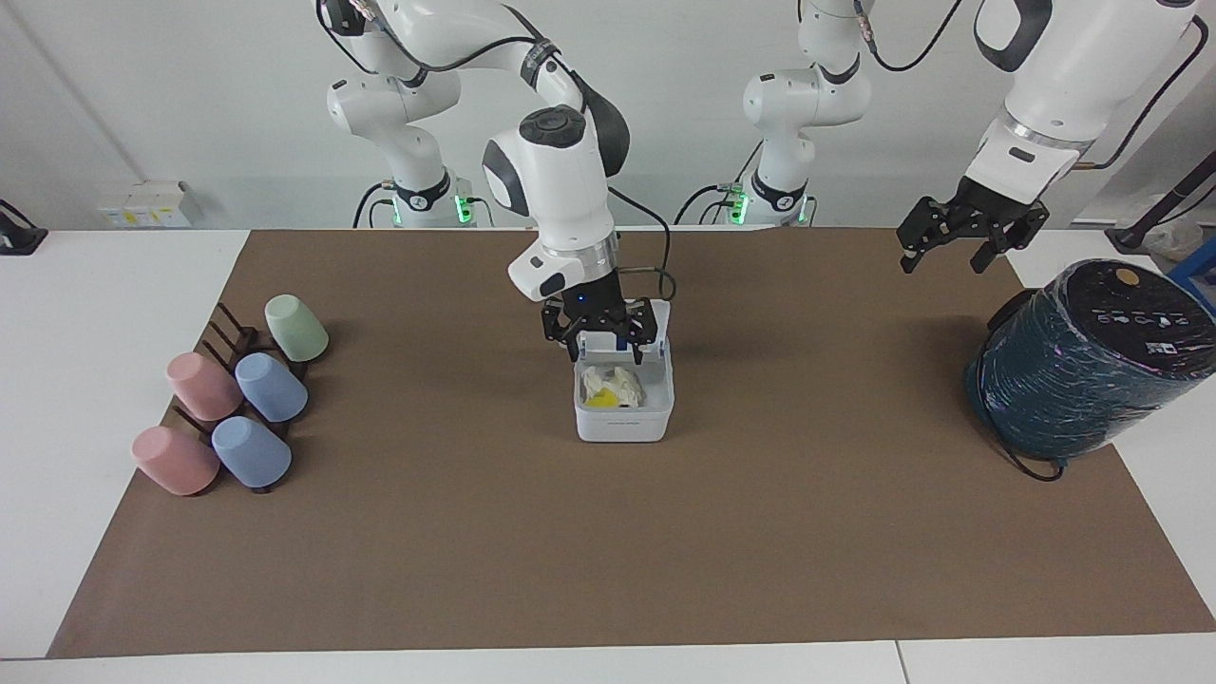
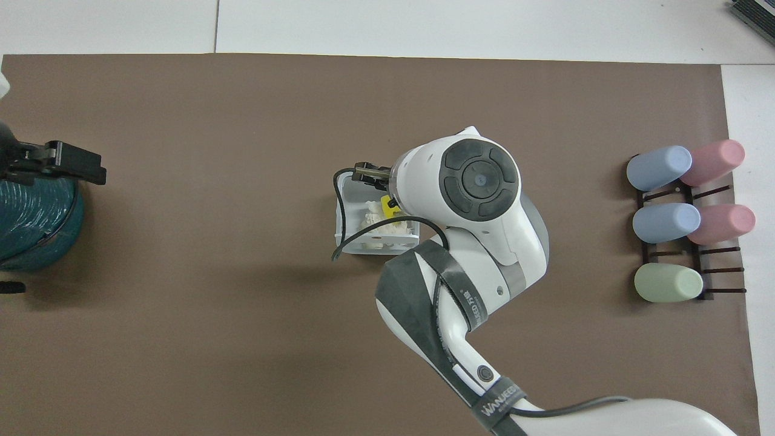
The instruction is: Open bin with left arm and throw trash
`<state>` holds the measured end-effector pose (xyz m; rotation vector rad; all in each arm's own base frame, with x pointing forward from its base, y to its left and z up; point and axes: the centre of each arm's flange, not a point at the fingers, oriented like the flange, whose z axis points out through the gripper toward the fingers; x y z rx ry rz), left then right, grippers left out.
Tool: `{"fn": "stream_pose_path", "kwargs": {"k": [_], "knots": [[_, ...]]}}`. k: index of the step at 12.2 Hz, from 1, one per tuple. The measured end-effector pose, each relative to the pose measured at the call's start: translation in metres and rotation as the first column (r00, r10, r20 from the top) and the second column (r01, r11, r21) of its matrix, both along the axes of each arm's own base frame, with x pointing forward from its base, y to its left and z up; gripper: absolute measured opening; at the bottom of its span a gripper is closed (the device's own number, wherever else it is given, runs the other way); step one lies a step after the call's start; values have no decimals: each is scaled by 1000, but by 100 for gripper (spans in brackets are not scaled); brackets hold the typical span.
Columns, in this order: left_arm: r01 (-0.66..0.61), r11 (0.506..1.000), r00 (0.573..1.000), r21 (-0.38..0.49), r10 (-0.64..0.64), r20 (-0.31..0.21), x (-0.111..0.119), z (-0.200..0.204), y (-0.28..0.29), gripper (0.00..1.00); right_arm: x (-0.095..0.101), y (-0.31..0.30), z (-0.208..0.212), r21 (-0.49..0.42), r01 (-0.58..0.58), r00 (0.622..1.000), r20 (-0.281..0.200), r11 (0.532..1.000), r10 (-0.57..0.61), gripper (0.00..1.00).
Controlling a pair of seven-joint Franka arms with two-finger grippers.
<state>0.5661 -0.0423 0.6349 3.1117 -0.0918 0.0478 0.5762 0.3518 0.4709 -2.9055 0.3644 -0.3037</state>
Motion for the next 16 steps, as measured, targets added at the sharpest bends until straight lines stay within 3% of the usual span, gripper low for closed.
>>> {"fn": "stream_pose_path", "kwargs": {"k": [4, 7, 9, 11, 14, 16], "knots": [[-1, 1000, 1000, 1, 1, 1, 0, 0, 1, 100, 13, -27, 12, -20, 16, 999, 34, 1000, -15, 100], [-1, 1000, 1000, 1, 1, 1, 0, 0, 1, 100, 23, -104, 68, -66, -2, 998, 56, 998, 6, 100], [-2, 1000, 1000, 1, 2, 1, 0, 0, 1, 100, 7, -158, 114, -112, -23, 999, 24, 993, 26, 100], [-2, 1000, 1000, 1, 2, 1, 0, 0, 1, 100, -9, -202, 139, -153, -59, 998, -37, 986, 54, 100], [-2, 1000, 1000, 2, 2, 1, 0, 0, 1, 100, -14, -263, 156, -186, -131, 986, -123, 974, 109, 100], [-3, 1000, 1000, 2, 3, 2, 0, 0, 2, 100, -16, -296, 161, -155, -148, 978, -168, 977, 122, 100]]}}
